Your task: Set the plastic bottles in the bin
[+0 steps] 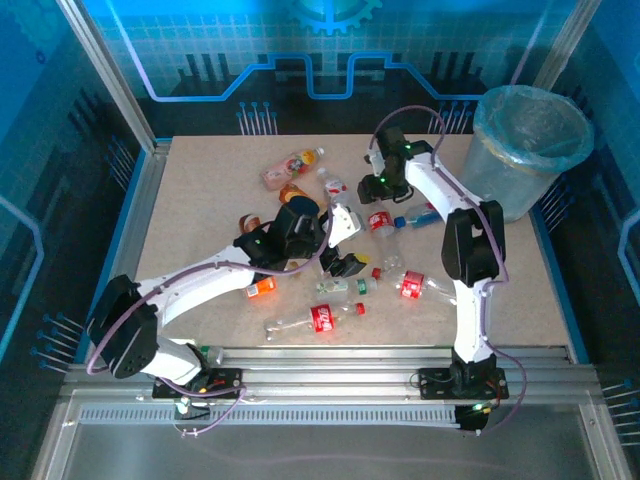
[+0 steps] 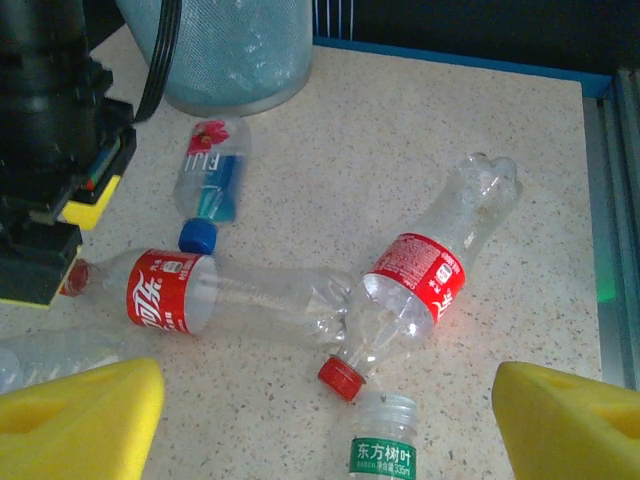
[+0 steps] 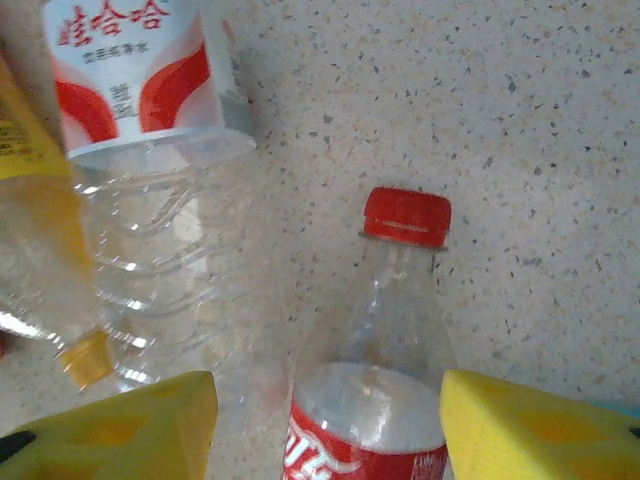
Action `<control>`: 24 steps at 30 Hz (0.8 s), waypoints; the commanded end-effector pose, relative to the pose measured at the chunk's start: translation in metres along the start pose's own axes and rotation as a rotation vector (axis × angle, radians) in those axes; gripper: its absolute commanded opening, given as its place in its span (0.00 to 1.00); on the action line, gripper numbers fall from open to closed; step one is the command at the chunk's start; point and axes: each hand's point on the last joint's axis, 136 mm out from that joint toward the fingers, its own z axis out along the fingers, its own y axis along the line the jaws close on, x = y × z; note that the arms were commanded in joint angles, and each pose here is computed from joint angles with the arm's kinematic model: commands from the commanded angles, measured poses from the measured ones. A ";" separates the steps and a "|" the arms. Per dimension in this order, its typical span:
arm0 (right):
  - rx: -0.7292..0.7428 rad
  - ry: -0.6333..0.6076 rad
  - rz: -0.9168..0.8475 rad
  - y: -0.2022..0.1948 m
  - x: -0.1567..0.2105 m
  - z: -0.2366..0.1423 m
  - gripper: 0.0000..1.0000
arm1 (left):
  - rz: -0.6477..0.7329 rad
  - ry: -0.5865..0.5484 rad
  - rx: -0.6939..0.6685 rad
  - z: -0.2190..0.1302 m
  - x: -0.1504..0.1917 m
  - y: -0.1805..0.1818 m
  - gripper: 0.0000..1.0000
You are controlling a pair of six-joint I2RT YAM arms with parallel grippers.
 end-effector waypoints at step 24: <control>0.115 0.104 -0.063 -0.015 -0.010 0.061 0.48 | 0.061 -0.015 -0.011 -0.001 0.000 0.000 0.88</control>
